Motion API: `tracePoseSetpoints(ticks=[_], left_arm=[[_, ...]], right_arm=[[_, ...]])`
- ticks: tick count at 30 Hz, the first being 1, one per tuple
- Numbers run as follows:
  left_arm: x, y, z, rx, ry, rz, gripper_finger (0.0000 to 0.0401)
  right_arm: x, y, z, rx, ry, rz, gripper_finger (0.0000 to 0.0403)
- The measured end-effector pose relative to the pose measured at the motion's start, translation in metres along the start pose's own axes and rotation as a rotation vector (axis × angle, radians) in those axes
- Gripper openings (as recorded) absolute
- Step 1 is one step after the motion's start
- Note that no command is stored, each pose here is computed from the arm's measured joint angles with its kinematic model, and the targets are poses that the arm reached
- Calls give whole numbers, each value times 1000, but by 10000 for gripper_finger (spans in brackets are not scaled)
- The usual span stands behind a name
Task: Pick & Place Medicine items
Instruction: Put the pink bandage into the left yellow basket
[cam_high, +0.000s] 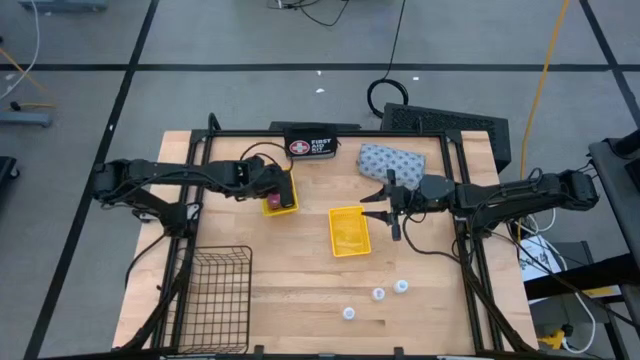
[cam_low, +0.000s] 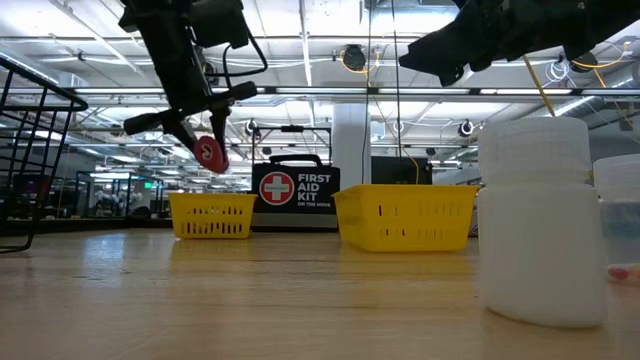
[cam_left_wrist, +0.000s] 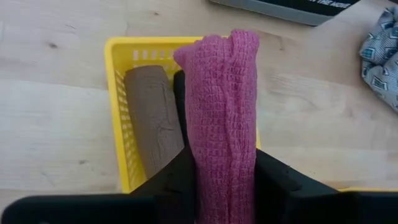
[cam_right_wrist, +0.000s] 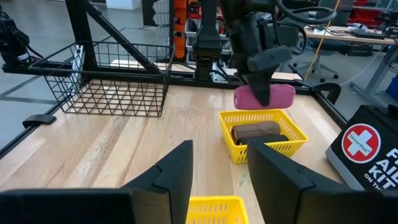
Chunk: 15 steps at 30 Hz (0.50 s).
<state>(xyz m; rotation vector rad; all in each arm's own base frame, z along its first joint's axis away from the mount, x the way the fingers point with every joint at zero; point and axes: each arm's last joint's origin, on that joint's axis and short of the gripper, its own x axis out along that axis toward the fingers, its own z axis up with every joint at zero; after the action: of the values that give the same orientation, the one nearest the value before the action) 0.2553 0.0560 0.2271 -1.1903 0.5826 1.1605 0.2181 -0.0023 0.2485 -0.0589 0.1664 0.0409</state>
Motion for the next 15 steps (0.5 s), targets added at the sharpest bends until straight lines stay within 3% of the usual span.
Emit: tracePoseSetpoints(ticks=[15], left_arm=[[0, 0, 3, 56, -79, 7, 211]], right_arm=[[0, 0, -1, -2, 9, 1, 135]])
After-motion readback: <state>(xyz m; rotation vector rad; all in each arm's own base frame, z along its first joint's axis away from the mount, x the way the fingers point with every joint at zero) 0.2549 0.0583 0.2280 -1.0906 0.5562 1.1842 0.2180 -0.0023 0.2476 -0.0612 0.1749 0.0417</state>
